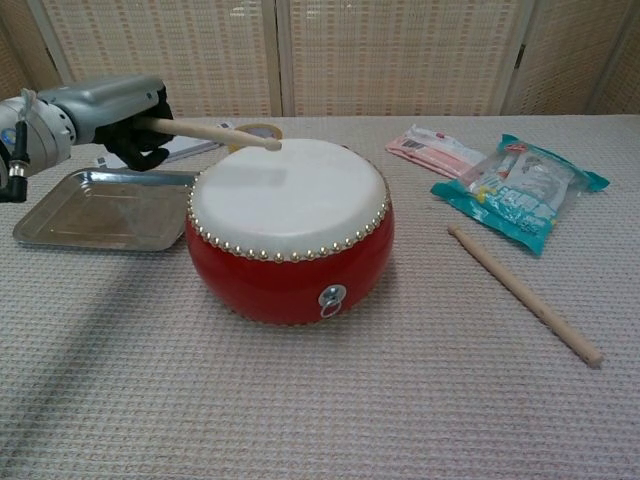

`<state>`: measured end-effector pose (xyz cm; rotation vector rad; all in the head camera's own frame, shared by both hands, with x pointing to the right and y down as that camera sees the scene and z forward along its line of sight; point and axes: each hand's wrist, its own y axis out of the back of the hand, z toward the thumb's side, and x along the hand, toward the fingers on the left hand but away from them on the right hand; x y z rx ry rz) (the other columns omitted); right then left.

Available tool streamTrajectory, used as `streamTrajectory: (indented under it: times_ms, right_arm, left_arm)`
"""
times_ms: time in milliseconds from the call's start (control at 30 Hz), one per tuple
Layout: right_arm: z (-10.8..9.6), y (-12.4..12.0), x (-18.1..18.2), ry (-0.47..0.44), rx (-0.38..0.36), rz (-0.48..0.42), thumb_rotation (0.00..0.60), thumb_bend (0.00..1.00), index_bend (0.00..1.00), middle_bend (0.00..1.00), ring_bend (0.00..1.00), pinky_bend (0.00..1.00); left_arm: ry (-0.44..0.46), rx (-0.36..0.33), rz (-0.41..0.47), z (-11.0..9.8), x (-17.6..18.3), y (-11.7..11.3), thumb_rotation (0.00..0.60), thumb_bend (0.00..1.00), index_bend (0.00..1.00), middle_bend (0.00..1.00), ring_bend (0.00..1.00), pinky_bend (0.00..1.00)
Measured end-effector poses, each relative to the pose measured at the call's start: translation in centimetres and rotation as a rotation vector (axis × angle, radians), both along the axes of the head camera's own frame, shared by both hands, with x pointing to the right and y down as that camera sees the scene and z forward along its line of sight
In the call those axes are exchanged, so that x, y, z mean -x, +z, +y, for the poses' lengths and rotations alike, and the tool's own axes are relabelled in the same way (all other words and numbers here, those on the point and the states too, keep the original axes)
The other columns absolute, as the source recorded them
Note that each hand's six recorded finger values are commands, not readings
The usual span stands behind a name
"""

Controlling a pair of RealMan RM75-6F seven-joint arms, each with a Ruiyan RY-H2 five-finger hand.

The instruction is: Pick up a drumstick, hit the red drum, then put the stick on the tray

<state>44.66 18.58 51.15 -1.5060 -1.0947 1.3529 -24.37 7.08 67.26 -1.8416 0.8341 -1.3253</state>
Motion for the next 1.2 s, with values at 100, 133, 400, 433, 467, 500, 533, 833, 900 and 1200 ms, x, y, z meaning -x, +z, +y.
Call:
streamTrajectory:
  times_ms: [100, 133, 400, 433, 467, 500, 533, 833, 900, 1200]
  right_arm:
    - [0.0, 0.1, 0.0, 0.001, 0.002, 0.000, 0.600, 0.09, 0.05, 0.09, 0.05, 0.20]
    - [0.0, 0.1, -0.1, 0.002, 0.003, 0.000, 0.600, 0.09, 0.05, 0.09, 0.05, 0.20]
    - [-0.1, 0.1, -0.2, 0.002, 0.003, 0.005, 0.600, 0.09, 0.05, 0.09, 0.05, 0.20]
    - [-0.1, 0.1, -0.2, 0.003, 0.003, 0.006, 0.600, 0.09, 0.05, 0.09, 0.05, 0.20]
    - [-0.1, 0.1, -0.3, 0.004, 0.002, 0.006, 0.600, 0.09, 0.05, 0.09, 0.05, 0.20]
    - [-0.1, 0.1, -0.3, 0.004, 0.001, 0.006, 0.600, 0.09, 0.05, 0.09, 0.05, 0.20]
    - [-0.1, 0.1, -0.3, 0.004, 0.000, 0.006, 0.600, 0.09, 0.05, 0.09, 0.05, 0.20]
    - [-0.2, -0.4, -0.2, -0.001, -0.014, 0.013, 0.600, 0.09, 0.05, 0.09, 0.05, 0.20]
    - [-0.2, -0.5, -0.2, -0.001, -0.015, 0.015, 0.600, 0.09, 0.05, 0.09, 0.05, 0.20]
    - [-0.6, -0.4, -0.3, 0.001, -0.009, 0.019, 0.600, 0.09, 0.05, 0.09, 0.05, 0.20]
  left_arm:
    - [-0.092, 0.054, 0.151, -0.2, 0.0, -0.7, 0.600, 0.79, 1.00, 1.00, 1.00, 1.00]
    - [-0.112, 0.072, 0.188, -0.2, -0.1, -0.8, 0.600, 0.79, 1.00, 1.00, 1.00, 1.00]
    - [0.027, 0.045, 0.042, 0.5, -0.1, 0.4, 0.600, 0.79, 1.00, 1.00, 1.00, 1.00]
    - [0.073, 0.026, -0.017, 0.7, -0.2, 0.7, 0.600, 0.79, 1.00, 1.00, 1.00, 1.00]
    - [0.106, 0.013, -0.060, 0.9, -0.2, 1.0, 0.600, 0.79, 1.00, 1.00, 1.00, 1.00]
    - [0.136, 0.000, -0.099, 1.0, -0.2, 1.2, 0.600, 0.79, 1.00, 1.00, 1.00, 1.00]
    - [0.166, -0.015, -0.141, 1.1, -0.2, 1.3, 0.600, 0.79, 1.00, 1.00, 1.00, 1.00]
    - [0.048, 0.013, -0.025, 0.3, 0.4, 0.2, 0.600, 0.78, 1.00, 1.00, 1.00, 1.00]
    - [-0.016, 0.023, 0.031, -0.4, 1.1, -0.2, 0.600, 0.78, 1.00, 1.00, 1.00, 1.00]
    - [-0.206, 0.019, 0.014, -3.6, 7.0, 1.1, 0.600, 0.78, 1.00, 1.00, 1.00, 1.00]
